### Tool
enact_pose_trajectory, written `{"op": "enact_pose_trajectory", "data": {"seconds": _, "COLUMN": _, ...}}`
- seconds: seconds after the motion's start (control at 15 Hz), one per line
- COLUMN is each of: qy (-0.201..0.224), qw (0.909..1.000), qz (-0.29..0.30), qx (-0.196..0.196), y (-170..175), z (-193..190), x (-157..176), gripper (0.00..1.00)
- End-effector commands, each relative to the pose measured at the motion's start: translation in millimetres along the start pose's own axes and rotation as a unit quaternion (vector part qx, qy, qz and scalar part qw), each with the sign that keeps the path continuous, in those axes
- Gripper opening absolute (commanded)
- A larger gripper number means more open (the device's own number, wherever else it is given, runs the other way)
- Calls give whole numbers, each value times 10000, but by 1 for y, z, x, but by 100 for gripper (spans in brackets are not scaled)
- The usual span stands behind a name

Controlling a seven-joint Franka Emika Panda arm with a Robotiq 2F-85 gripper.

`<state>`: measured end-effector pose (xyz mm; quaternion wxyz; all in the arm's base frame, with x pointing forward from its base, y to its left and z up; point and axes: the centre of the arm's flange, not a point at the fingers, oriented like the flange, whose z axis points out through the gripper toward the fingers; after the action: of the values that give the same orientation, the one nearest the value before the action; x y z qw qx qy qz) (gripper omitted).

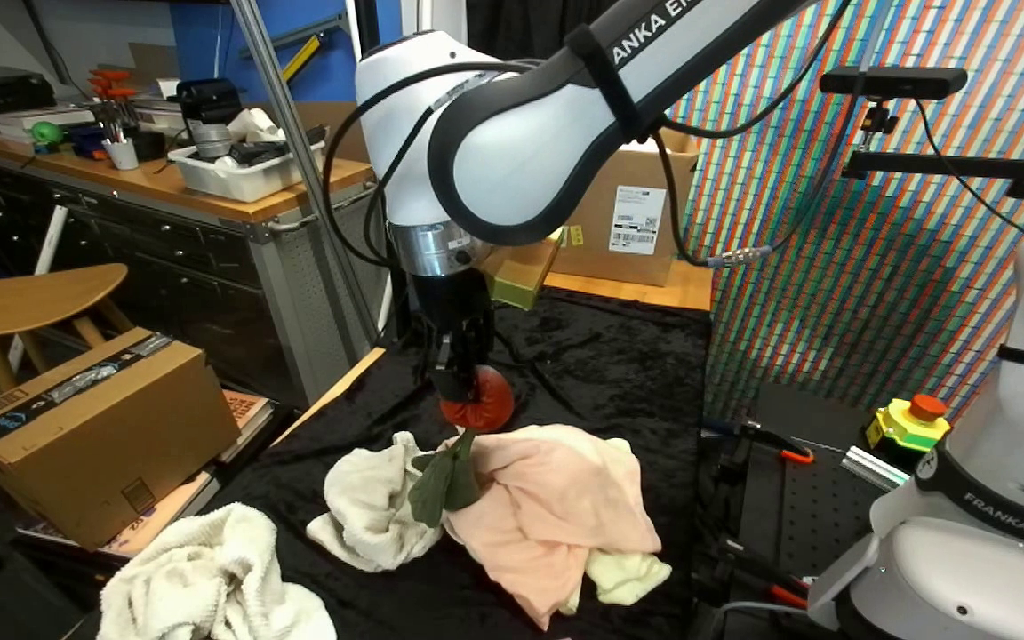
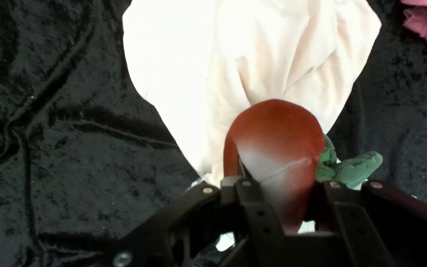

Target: Put the green towel, the peach shirt, the turnip plushie, the white towel and the pink shirt in the center, respectively

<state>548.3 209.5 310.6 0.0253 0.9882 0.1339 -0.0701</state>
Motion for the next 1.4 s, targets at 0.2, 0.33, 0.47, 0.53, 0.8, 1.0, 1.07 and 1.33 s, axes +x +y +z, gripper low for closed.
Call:
{"op": "enact_pose_trajectory", "data": {"seconds": 0.2, "qy": 625, "qw": 9976, "qz": 286, "qx": 78, "y": -16, "z": 0, "x": 2, "gripper": 11}}
{"op": "enact_pose_trajectory", "data": {"seconds": 0.33, "qy": 757, "qw": 9961, "qz": 434, "qx": 141, "y": -19, "z": 1, "x": 5, "gripper": 11}}
{"op": "enact_pose_trajectory", "data": {"seconds": 0.47, "qy": 819, "qw": 9952, "qz": 521, "qx": 158, "y": -22, "z": 4, "x": 6, "gripper": 13}}
{"op": "enact_pose_trajectory", "data": {"seconds": 0.53, "qy": 829, "qw": 9950, "qz": 543, "qx": 145, "y": -23, "z": 5, "x": 6, "gripper": 45}}
{"op": "enact_pose_trajectory", "data": {"seconds": 0.8, "qy": 865, "qw": 9939, "qz": 667, "qx": 178, "y": -23, "z": 6, "x": 5, "gripper": 66}}
{"op": "enact_pose_trajectory", "data": {"seconds": 1.0, "qy": 863, "qw": 9936, "qz": 713, "qx": 173, "y": -22, "z": 6, "x": 4, "gripper": 89}}
{"op": "enact_pose_trajectory", "data": {"seconds": 1.07, "qy": 865, "qw": 9935, "qz": 722, "qx": 176, "y": -22, "z": 5, "x": 4, "gripper": 95}}
{"op": "enact_pose_trajectory", "data": {"seconds": 1.33, "qy": 891, "qw": 9931, "qz": 747, "qx": 173, "y": -22, "z": 3, "x": 5, "gripper": 100}}
